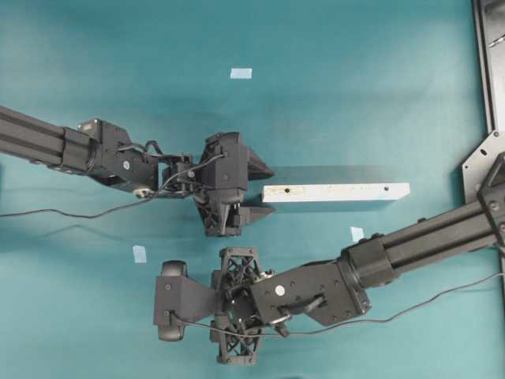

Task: Move the wooden board into place and insert the rod into its hole.
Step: 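Close the right gripper on the dowel and pick it up, then carry the dowel with the right gripper over the board's hole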

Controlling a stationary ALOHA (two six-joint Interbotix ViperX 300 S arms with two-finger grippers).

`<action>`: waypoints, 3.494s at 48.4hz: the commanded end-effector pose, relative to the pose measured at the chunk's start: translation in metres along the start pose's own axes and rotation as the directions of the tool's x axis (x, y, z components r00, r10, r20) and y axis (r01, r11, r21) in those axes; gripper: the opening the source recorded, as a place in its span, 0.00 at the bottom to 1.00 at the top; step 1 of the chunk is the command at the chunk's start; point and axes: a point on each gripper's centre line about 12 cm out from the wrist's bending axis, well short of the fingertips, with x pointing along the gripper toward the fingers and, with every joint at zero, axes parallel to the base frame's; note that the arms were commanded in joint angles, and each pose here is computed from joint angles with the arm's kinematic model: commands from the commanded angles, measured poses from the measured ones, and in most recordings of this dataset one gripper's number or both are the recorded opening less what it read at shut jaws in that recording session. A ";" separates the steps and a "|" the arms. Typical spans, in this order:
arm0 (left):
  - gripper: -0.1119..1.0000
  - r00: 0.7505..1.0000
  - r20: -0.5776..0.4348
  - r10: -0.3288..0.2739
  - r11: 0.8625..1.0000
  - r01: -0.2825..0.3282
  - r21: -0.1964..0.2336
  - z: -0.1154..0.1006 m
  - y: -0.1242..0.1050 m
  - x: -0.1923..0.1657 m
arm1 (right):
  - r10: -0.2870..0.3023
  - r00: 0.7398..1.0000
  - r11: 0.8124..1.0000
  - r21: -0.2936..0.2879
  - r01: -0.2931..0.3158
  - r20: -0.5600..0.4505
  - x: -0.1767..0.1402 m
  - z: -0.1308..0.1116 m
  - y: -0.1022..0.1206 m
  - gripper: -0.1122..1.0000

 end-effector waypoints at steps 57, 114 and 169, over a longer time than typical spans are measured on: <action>0.78 1.000 0.022 -0.004 1.000 0.004 0.005 0.009 -0.002 -0.007 | -0.003 0.995 0.996 -0.086 0.012 0.097 -0.046 0.011 0.011 0.19; 0.77 0.999 0.044 -0.021 1.000 0.021 0.011 0.018 -0.011 -0.009 | 0.249 0.634 0.968 -0.181 -0.172 0.732 -0.225 -0.015 -0.092 0.19; 0.34 0.998 0.044 -0.034 0.999 0.034 0.010 0.030 -0.018 0.000 | 0.225 0.560 0.974 -0.194 -0.115 0.798 -0.197 -0.069 -0.152 0.19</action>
